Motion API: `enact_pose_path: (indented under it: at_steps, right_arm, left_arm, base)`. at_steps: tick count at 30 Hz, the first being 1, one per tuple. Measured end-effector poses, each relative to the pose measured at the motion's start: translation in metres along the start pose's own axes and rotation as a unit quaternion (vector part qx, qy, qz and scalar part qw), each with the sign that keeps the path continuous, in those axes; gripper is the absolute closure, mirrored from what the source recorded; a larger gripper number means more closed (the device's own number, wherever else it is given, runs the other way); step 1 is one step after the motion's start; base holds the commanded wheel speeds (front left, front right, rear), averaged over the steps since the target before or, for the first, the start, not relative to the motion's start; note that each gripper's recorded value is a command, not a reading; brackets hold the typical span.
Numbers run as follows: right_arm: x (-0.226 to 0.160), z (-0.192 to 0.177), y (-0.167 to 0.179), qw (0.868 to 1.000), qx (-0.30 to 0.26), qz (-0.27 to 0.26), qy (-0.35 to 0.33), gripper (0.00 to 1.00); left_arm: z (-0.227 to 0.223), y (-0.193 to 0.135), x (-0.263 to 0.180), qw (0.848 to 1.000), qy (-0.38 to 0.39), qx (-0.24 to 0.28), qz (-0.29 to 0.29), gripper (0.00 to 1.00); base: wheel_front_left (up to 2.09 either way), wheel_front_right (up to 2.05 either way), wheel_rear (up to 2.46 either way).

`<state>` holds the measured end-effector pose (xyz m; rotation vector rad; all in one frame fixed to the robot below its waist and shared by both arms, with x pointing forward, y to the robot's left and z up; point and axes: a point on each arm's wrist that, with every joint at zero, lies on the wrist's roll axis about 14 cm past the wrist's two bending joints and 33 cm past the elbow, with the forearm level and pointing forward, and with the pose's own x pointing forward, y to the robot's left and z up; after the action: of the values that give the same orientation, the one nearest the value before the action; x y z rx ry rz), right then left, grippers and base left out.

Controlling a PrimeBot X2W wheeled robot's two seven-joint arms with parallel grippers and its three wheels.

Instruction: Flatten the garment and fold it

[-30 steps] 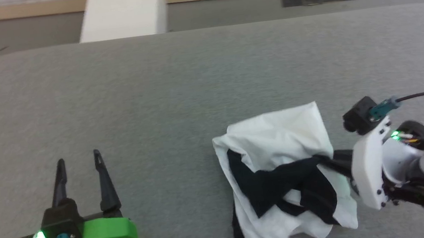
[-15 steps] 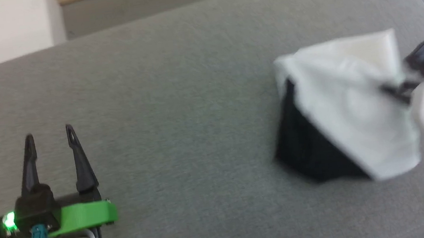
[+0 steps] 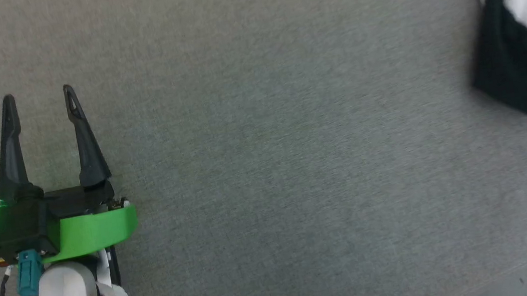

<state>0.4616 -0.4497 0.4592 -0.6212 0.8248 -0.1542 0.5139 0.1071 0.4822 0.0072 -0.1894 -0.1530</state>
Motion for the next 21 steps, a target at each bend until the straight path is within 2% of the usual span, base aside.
enact_pose_path:
  at_steps: [5,8,9,13,16,18,20,21]
  right_arm:
    - [0.030,-0.002,0.001,1.000,-0.013,-0.013,0.018,1.00]
    - [0.044,-0.002,0.011,0.999,0.038,-0.009,0.020,1.00]
    - [0.047,-0.003,0.016,0.999,0.042,-0.006,0.023,0.00]
    - [0.042,0.010,0.010,0.998,0.057,-0.020,-0.014,0.00]
    - [0.030,0.035,0.000,0.995,0.055,-0.033,-0.078,0.00]
    - [0.014,0.063,-0.011,0.986,0.057,-0.047,-0.147,0.00]
    - [-0.005,0.089,-0.022,0.973,0.066,-0.062,-0.213,0.00]
    - [-0.017,0.104,-0.027,0.962,0.074,-0.070,-0.253,0.00]
  left_arm:
    - [-0.021,0.004,0.000,1.000,0.018,-0.001,0.007,0.00]
    - [-0.025,0.008,-0.003,1.000,0.023,0.002,0.010,0.00]
    - [-0.024,0.010,-0.004,1.000,0.024,0.004,0.015,0.00]
    - [-0.014,0.018,-0.008,0.999,0.020,0.012,0.030,0.00]
    - [-0.006,0.024,-0.016,0.999,0.022,0.017,0.040,0.00]
    - [0.000,0.028,-0.023,0.998,0.024,0.014,0.049,0.00]
    - [0.007,0.031,-0.031,0.998,0.026,0.013,0.057,0.00]
    - [0.010,0.033,-0.036,0.998,0.027,0.014,0.061,0.00]
  base:
    - [0.00,0.00,0.00]
    - [0.00,0.00,0.00]
    - [0.00,0.00,0.00]
    - [0.00,0.00,0.00]
    - [0.00,0.00,0.00]
    - [0.00,0.00,0.00]
    - [0.00,0.00,0.00]
    - [0.00,0.00,0.00]
